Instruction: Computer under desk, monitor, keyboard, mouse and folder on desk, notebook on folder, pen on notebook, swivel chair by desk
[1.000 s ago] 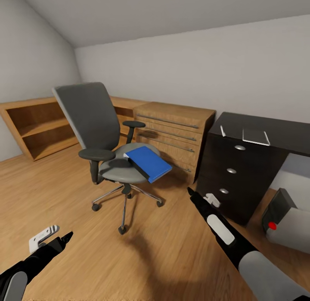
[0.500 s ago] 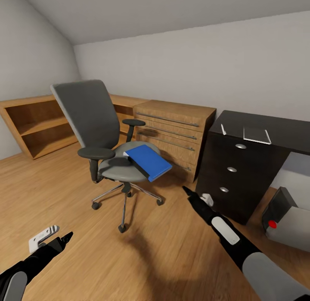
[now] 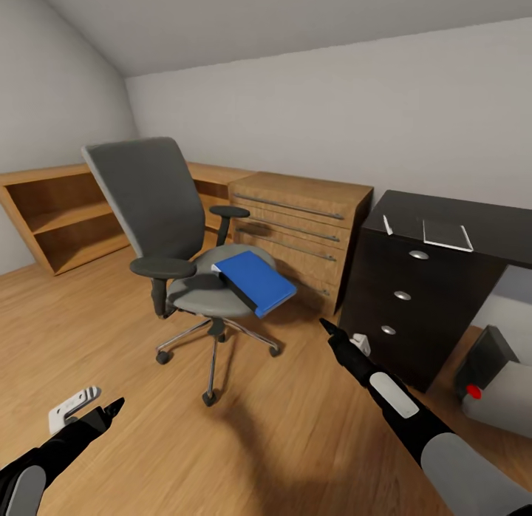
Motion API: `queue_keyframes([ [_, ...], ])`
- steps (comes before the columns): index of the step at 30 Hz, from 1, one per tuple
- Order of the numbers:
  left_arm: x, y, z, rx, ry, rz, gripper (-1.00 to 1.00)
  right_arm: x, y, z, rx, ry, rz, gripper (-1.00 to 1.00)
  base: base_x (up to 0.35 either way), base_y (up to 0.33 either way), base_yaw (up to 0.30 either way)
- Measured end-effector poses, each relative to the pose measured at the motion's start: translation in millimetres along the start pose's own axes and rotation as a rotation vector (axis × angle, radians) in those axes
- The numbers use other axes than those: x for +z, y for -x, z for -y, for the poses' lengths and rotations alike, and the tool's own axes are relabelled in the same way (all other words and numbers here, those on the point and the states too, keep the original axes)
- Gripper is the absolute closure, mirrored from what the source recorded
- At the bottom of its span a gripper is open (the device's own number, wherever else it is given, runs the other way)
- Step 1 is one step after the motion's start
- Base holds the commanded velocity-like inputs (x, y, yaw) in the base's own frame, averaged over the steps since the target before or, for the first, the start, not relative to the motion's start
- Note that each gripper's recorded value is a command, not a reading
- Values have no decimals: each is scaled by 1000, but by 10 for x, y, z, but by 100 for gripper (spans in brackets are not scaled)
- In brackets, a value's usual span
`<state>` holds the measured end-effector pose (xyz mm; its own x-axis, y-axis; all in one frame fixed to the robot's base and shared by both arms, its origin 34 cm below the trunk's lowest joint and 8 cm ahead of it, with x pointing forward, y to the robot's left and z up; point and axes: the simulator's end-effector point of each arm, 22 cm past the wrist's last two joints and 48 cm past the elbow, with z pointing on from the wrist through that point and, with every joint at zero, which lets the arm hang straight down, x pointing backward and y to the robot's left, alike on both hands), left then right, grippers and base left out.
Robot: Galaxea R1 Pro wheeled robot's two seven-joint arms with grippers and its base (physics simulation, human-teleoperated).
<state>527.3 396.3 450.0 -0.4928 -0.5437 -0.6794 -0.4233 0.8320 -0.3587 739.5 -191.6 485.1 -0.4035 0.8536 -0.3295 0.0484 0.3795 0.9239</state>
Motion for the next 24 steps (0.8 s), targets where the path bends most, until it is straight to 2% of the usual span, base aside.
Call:
queue_keyframes([
  [4,0,3,-14,-2,3,1,-100,3,-10,7,2,-2,-1,-100,96,19,0],
  [10,-1,7,-25,-2,4,1,-100,3,-99,7,17,-3,-38,-100,201,77,0],
  [17,1,5,-28,-3,5,0,-100,6,-135,9,20,-5,-49,-100,61,19,0],
  [24,-1,10,-32,-3,5,2,-100,10,-172,8,19,-5,-57,-100,180,56,0],
])
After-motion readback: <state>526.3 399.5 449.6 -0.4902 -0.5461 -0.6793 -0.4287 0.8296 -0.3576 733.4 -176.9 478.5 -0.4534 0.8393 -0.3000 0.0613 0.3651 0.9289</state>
